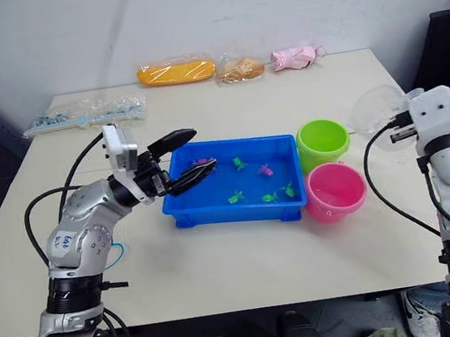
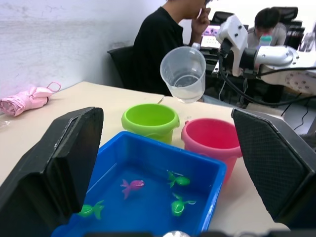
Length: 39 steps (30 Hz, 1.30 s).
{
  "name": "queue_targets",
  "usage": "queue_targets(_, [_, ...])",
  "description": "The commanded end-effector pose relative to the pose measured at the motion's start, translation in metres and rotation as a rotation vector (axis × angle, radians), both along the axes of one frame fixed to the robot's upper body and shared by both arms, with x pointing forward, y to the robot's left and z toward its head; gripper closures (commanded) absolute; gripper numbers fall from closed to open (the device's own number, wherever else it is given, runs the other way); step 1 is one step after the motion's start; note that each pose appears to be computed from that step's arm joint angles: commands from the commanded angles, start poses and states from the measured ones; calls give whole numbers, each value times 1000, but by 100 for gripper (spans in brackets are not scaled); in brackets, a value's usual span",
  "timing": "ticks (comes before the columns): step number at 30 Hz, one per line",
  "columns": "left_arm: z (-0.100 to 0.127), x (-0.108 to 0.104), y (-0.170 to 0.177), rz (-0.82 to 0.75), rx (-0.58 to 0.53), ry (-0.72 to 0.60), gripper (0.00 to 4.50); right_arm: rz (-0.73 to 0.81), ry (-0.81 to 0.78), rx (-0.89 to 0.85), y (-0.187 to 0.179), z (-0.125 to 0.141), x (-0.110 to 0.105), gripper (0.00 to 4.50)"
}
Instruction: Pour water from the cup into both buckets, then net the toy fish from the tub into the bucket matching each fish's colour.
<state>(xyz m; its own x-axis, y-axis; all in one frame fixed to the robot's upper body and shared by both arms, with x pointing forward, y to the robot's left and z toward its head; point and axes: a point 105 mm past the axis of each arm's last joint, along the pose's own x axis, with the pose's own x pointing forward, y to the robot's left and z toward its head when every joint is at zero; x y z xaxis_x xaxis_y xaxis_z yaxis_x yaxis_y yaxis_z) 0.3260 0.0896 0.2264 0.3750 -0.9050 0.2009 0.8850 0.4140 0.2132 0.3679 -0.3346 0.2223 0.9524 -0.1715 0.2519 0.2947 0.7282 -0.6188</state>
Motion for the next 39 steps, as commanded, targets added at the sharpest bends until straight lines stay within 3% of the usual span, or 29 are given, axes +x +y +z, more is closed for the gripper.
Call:
queue_targets(1, [3,-4,0,5,36,-66,0,20,-66,-141,8,26,6,442])
queue_targets(21, [0,-3,0,39,68,-101,0,51,-89,-589,35,42,20,442])
queue_targets(39, [-1,-8,-2,37,46,-105,0,40,-125,-791,47,53,25,442])
